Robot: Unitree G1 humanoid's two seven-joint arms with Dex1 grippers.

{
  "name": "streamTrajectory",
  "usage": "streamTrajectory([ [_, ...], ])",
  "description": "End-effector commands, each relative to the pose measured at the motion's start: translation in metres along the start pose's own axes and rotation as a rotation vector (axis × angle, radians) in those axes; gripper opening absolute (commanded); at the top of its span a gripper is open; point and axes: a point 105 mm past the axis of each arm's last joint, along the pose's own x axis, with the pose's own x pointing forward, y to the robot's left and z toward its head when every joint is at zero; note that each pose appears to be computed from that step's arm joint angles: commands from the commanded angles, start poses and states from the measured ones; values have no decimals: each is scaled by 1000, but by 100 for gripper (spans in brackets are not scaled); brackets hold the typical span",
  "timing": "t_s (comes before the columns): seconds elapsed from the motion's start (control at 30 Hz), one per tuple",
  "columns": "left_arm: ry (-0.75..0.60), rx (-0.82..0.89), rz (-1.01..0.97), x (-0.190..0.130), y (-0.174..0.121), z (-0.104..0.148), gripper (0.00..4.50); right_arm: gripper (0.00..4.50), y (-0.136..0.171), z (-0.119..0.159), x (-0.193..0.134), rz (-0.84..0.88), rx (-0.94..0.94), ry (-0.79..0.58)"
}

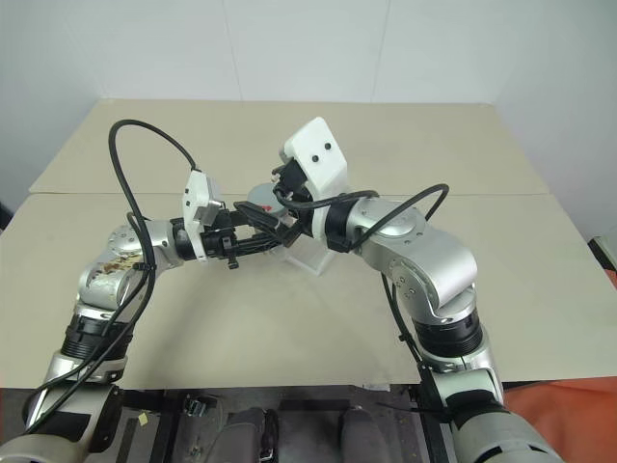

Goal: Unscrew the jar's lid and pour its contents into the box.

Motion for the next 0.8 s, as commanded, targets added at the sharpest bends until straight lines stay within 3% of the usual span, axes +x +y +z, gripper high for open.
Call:
streamTrajectory([
  [0.03, -36, 34, -2, -4, 2, 14, 195, 317, 4, 12, -4, 20, -40, -49],
  [0.1, -39, 31, -5, -4, 2, 15, 195, 275, 5, 10, -4, 25, -38, -45],
  [0.47, -46, 10, -81, -12, -1, 19, 195, 275, 5, 7, -7, 115, -55, -42],
  [0.8, -43, 1, -416, -28, -25, 26, 195, 275, 30, 12, -38, 605, -70, -116],
])
